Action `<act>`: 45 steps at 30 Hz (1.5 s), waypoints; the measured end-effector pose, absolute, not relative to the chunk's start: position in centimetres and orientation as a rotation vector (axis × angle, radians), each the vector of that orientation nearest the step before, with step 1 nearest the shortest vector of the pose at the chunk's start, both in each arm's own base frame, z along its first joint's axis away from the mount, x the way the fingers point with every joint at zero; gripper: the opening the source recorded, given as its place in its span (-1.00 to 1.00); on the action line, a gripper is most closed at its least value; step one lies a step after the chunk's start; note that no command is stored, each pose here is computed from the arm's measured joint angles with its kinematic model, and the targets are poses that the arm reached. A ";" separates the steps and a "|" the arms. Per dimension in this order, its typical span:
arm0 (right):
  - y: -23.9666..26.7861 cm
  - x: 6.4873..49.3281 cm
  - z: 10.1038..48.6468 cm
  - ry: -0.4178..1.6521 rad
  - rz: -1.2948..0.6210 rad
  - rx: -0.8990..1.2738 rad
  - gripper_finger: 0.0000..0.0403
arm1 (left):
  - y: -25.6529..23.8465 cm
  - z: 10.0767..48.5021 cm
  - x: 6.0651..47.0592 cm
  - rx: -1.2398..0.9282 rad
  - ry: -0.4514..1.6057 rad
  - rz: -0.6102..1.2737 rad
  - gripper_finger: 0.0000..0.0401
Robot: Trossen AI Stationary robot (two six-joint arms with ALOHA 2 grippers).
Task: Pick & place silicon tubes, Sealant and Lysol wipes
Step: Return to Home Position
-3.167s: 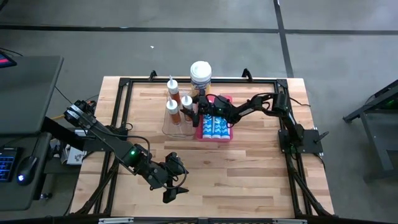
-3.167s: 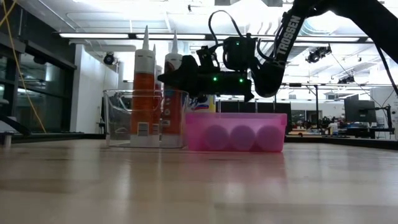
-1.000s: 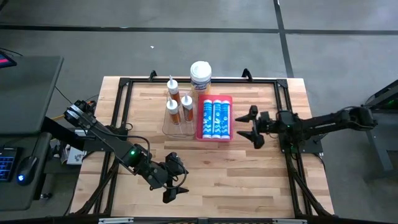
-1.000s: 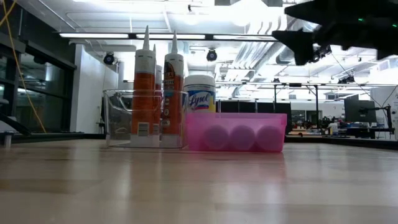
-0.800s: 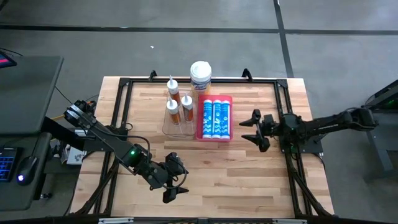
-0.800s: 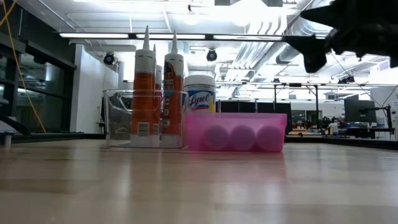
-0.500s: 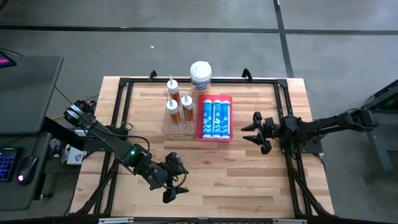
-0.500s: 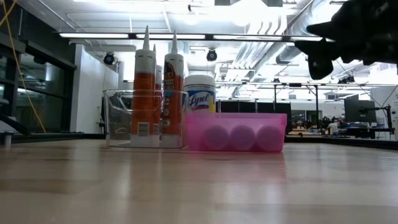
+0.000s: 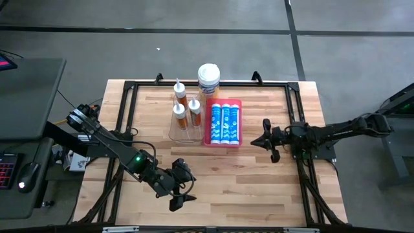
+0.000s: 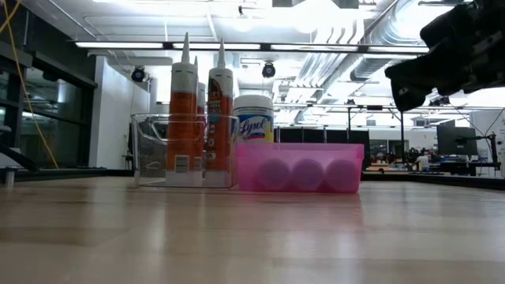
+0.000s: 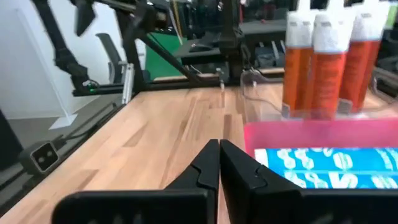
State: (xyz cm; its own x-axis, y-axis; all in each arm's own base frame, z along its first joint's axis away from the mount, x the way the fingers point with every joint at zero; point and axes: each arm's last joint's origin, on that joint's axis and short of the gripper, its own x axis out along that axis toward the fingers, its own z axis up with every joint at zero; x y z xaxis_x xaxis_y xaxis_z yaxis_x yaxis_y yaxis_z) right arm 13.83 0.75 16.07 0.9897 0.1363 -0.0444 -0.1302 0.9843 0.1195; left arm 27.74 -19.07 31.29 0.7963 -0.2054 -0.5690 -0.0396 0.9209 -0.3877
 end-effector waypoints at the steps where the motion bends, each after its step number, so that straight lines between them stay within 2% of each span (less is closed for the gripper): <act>1: 0.7 13.8 16.1 0.045 0.143 0.107 -0.98 | -19.1 31.3 27.7 -0.397 0.648 -0.092 0.72; 24: 0.0 9.7 17.1 -0.049 0.153 0.088 -1.00 | -19.1 31.3 27.7 -0.397 0.647 -0.091 0.72; 45: -0.1 9.8 17.0 -0.036 0.092 0.127 -0.96 | -19.1 31.3 27.7 -0.397 0.649 -0.092 0.72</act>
